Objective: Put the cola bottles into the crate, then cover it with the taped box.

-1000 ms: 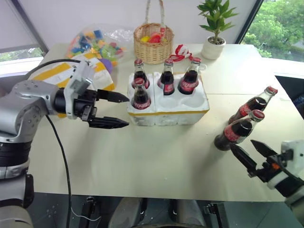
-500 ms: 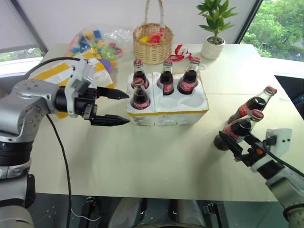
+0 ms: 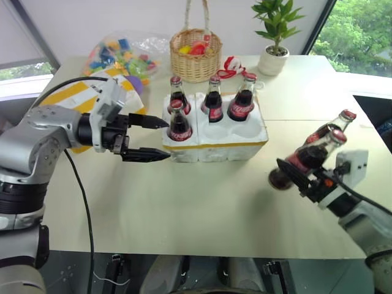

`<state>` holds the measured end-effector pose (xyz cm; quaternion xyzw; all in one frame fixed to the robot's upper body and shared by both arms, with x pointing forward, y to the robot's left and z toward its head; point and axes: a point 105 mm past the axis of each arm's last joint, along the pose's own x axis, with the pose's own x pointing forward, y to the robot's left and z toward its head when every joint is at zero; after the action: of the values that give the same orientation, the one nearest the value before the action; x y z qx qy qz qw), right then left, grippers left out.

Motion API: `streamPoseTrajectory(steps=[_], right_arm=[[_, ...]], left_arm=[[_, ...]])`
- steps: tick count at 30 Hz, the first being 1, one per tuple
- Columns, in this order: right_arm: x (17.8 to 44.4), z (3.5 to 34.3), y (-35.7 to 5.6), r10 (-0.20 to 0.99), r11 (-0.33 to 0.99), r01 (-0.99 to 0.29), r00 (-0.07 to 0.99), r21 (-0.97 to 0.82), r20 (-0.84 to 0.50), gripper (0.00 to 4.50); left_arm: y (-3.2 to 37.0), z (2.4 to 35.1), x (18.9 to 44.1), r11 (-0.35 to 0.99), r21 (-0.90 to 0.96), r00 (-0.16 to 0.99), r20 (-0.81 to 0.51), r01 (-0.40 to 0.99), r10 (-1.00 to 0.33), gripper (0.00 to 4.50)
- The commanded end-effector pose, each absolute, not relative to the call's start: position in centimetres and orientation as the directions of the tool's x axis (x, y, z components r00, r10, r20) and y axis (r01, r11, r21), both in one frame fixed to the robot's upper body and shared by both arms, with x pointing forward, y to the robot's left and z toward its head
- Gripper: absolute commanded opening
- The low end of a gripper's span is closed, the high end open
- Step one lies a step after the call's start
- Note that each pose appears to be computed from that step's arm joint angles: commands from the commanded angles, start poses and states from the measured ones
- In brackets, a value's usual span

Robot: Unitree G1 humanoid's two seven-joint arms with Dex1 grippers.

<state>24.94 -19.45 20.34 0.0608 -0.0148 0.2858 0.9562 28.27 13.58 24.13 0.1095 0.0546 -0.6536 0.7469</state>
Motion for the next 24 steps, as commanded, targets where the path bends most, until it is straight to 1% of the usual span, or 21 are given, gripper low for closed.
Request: streamPoseTrajectory(steps=[1,4,5,8,11,14,17,22,24], right_arm=[[24.0,25.7,-15.3,0.717,0.684,-0.73,0.67,-0.005,0.192,2.87],[25.3,27.1,-14.0,0.75,0.648,-0.761,0.629,-0.032,0.204,2.87],[26.3,27.7,-13.4,0.758,0.641,-0.765,0.618,-0.062,0.209,2.87],[31.0,28.7,-11.8,0.726,0.679,-0.729,0.652,-0.082,0.219,2.87],[33.6,28.3,-10.7,0.719,0.689,-0.72,0.666,-0.082,0.199,2.87],[35.1,27.5,-9.7,0.734,0.677,-0.728,0.657,-0.104,0.172,2.87],[35.5,26.7,-8.4,0.766,0.642,-0.762,0.628,-0.092,0.139,2.87],[33.9,25.6,-6.5,0.845,0.534,-0.84,0.527,-0.095,0.09,2.87],[33.6,24.6,-6.0,0.868,0.497,-0.862,0.495,-0.1,0.047,2.87]], left_arm=[[13.8,25.1,28.0,0.132,0.117,0.153,-0.192,0.984,-0.969,4.5],[13.7,25.0,28.0,0.139,0.114,0.159,-0.187,0.984,-0.969,4.5],[13.7,25.0,28.1,0.147,0.113,0.166,-0.182,0.983,-0.969,4.5],[13.8,25.2,28.1,0.172,0.112,0.188,-0.163,0.979,-0.969,4.5],[13.9,25.3,28.0,0.185,0.122,0.204,-0.161,0.975,-0.966,4.5],[14.1,25.5,27.9,0.201,0.129,0.22,-0.154,0.971,-0.963,4.5],[14.2,25.6,27.8,0.217,0.136,0.237,-0.151,0.967,-0.96,4.5],[14.2,25.7,27.7,0.236,0.148,0.257,-0.15,0.96,-0.955,4.5],[14.2,25.7,27.7,0.241,0.152,0.263,-0.148,0.959,-0.953,4.5]])
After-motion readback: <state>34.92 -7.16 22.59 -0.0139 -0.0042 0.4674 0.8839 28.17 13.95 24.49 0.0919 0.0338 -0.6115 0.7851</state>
